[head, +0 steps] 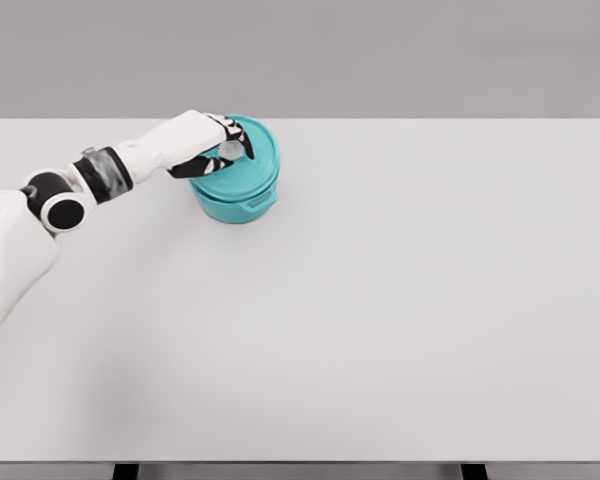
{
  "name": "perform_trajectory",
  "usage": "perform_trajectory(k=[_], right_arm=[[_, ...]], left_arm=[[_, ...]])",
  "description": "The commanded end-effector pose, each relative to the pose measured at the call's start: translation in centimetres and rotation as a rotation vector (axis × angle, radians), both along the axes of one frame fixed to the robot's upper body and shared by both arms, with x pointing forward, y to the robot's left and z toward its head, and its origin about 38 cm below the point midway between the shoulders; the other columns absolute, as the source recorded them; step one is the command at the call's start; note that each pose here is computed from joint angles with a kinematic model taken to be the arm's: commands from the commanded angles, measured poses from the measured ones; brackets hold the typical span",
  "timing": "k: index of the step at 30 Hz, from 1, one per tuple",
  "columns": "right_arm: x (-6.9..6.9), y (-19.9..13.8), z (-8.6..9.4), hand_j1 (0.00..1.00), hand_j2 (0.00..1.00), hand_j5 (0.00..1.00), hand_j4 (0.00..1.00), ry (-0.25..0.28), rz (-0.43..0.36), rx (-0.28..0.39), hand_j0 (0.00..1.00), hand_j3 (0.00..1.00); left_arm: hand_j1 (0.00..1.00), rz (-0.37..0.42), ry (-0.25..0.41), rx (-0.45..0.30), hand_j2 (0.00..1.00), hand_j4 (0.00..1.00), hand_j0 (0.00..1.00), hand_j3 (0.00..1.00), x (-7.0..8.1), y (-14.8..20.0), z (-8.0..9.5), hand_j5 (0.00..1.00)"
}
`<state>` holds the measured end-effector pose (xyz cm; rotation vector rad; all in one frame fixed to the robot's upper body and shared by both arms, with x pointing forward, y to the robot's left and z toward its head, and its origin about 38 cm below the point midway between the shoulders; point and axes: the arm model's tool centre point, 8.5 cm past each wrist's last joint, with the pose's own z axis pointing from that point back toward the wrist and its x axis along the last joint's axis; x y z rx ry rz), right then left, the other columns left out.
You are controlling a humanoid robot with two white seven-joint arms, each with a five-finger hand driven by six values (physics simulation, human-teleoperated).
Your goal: Cover the pot with left arm
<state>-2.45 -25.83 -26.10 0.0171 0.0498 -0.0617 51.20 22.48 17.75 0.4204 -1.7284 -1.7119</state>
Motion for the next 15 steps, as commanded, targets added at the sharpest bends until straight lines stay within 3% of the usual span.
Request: perform_trajectory(k=[1,15], right_arm=[[0.01,0.00,0.00,1.00,1.00,1.00,1.00,0.000,0.000,0.000,1.00,1.00],[0.01,0.00,0.00,1.00,1.00,1.00,1.00,0.000,0.000,0.000,1.00,1.00]], left_arm=[[0.52,0.005,0.011,-0.005,0.52,0.52,0.52,0.52,0.13,-0.28,-0.42,0.52],[0.56,0.021,0.026,-0.001,0.56,0.56,0.56,0.56,0.26,0.24,-0.95,0.56]])
